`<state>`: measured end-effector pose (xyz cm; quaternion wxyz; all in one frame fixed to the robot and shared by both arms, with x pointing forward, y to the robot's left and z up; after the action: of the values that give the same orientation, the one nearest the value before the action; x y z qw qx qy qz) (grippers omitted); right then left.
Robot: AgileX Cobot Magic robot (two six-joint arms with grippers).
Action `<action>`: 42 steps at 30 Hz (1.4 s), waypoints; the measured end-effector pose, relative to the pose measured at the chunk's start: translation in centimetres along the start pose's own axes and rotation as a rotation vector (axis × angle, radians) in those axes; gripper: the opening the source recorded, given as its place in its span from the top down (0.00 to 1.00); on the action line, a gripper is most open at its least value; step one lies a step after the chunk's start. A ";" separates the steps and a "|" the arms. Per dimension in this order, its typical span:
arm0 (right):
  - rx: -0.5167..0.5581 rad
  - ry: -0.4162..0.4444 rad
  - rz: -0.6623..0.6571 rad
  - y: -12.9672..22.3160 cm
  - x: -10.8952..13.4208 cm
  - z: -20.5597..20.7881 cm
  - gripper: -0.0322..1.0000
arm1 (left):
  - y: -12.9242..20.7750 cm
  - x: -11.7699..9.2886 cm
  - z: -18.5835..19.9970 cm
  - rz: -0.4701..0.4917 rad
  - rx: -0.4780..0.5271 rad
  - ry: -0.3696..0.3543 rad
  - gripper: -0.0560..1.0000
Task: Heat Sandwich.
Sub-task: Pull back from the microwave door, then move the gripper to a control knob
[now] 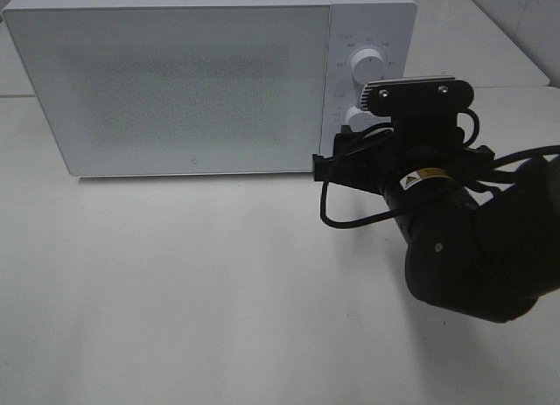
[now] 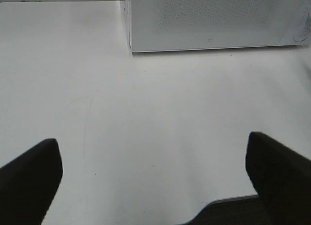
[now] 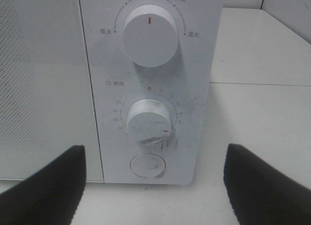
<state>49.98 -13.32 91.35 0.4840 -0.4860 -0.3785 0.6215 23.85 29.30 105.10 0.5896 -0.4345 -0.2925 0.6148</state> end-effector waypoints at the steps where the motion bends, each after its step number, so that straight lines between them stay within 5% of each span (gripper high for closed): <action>1: -0.002 0.002 0.001 0.0 0.1 -0.3 0.23 | 0.0 0.0 0.0 0.000 0.000 0.000 0.04; 25: 0.017 0.005 -0.072 1.1 0.1 -7.2 0.23 | 0.0 0.0 0.0 0.000 0.000 0.000 0.04; 42: 0.003 -0.003 -0.070 1.0 0.7 -7.9 0.25 | 0.0 0.0 0.0 0.000 0.000 0.000 0.04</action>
<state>57.36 -12.94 88.33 0.5057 -0.4710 -0.3952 0.6052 23.85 29.30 105.10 0.5896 -0.4345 -0.2925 0.6148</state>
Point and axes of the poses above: a point on each arm's last joint axis where the gripper is mounted, z pointing back along that axis away from the gripper, x along the wrist's bending axis when the last joint is at zero, y = z × x, the point moved 1 cm from there along -z, pointing out along that axis toward the gripper, and after that the axes turned 10 degrees about z, right-handed, at the moved point
